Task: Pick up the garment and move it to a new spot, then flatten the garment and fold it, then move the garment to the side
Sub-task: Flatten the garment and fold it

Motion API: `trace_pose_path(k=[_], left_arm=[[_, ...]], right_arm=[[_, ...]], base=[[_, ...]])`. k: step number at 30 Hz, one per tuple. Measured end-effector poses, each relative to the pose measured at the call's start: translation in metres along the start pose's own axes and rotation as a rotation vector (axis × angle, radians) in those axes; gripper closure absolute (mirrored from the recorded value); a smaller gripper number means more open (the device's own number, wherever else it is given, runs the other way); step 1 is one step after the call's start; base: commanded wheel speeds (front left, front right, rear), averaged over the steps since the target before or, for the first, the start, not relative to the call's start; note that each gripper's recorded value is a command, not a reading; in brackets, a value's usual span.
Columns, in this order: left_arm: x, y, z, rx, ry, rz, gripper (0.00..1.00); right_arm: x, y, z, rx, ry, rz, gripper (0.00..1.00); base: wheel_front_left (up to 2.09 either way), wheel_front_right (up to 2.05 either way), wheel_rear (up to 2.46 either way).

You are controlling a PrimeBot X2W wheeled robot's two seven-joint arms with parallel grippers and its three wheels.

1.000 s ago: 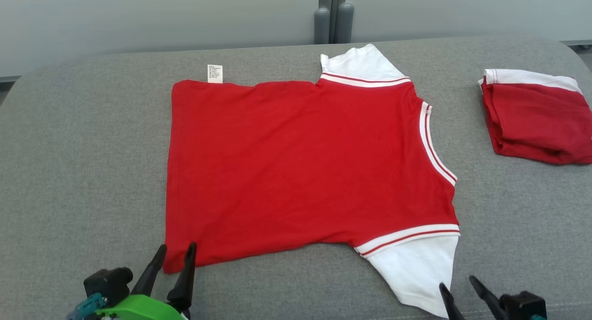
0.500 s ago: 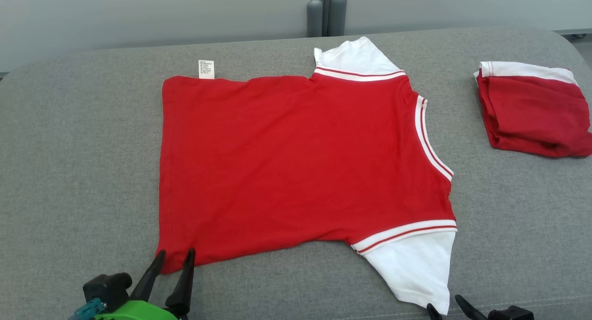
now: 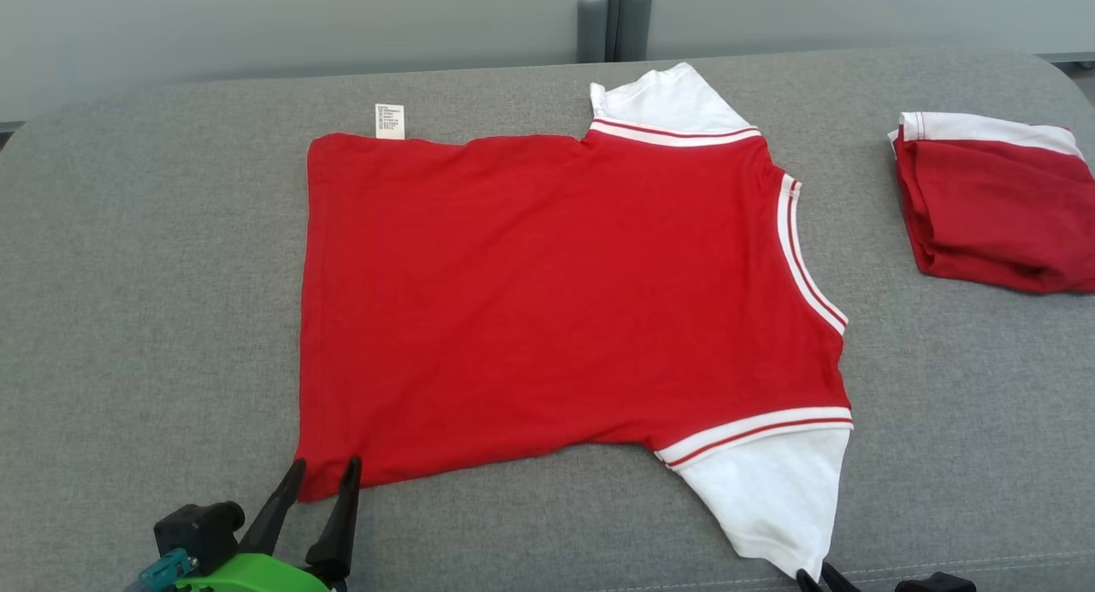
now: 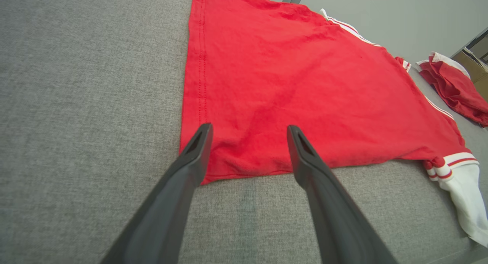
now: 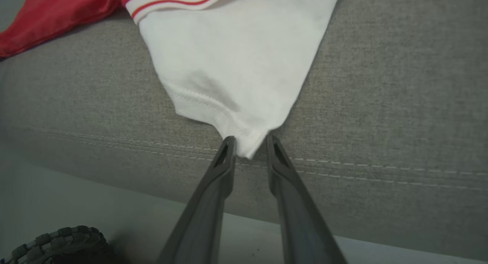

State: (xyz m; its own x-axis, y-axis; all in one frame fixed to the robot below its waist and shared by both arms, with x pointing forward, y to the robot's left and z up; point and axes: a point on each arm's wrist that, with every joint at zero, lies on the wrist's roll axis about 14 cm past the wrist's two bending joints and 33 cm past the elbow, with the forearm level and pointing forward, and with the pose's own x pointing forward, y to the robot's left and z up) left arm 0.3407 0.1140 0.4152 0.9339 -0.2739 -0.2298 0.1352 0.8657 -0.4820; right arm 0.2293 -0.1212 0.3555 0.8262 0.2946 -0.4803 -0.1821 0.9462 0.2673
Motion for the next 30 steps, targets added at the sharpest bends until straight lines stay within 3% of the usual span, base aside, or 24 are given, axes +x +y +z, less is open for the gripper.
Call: trace_pose_path(k=[3,4,30], left_arm=[[0.0,0.0,-0.002,0.002,0.005,-0.002,0.0],[0.0,0.0,-0.003,0.004,0.011,-0.003,0.0],[-0.006,0.031,-0.029,-0.013,0.1,0.095,0.0]], right_arm=[[0.001,0.0,0.001,0.001,0.0,0.003,0.73],[0.001,-0.001,-0.001,0.002,0.005,0.001,0.99],[0.006,-0.006,-0.003,0.004,0.021,0.001,1.0]], base=[[0.0,0.0,0.0],[0.0,0.0,0.0],[0.0,0.0,0.0]])
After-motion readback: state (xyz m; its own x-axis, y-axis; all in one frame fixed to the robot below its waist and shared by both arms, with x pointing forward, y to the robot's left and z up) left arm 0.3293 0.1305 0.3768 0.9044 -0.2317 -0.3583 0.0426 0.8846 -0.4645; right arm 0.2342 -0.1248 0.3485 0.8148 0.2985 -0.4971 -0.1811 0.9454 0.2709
